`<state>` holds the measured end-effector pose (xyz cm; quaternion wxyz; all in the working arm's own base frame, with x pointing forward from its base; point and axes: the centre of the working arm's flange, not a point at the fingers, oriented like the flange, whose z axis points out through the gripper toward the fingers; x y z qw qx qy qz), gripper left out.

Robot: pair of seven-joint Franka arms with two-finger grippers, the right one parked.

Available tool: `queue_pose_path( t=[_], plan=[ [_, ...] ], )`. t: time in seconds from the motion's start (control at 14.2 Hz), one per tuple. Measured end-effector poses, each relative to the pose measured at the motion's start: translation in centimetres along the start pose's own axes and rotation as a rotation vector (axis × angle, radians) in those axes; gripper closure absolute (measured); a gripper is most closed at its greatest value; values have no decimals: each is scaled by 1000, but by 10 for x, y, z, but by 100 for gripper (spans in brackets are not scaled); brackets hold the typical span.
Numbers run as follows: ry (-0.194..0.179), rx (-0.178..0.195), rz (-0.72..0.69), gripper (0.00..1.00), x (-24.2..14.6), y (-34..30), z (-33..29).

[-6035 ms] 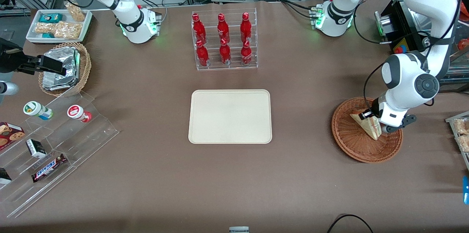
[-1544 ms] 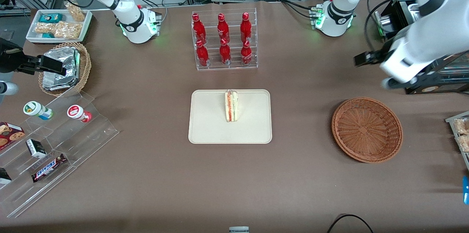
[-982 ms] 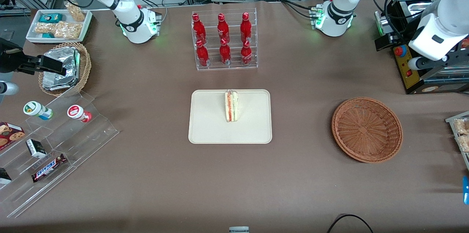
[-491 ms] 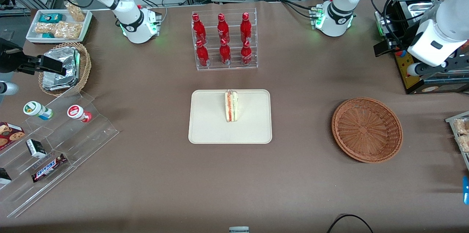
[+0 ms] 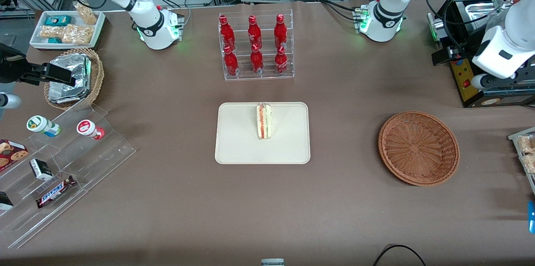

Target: Place sandwich from basket to tray

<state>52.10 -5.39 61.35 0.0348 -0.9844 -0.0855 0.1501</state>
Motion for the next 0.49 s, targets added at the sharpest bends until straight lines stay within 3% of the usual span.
queue_pose_path(
  t=[0.28,0.49],
  plan=[
    [34,-10,-2,0,-1,-1,-11],
    [36,-13,-2,0,1,-2,-11]
  ],
)
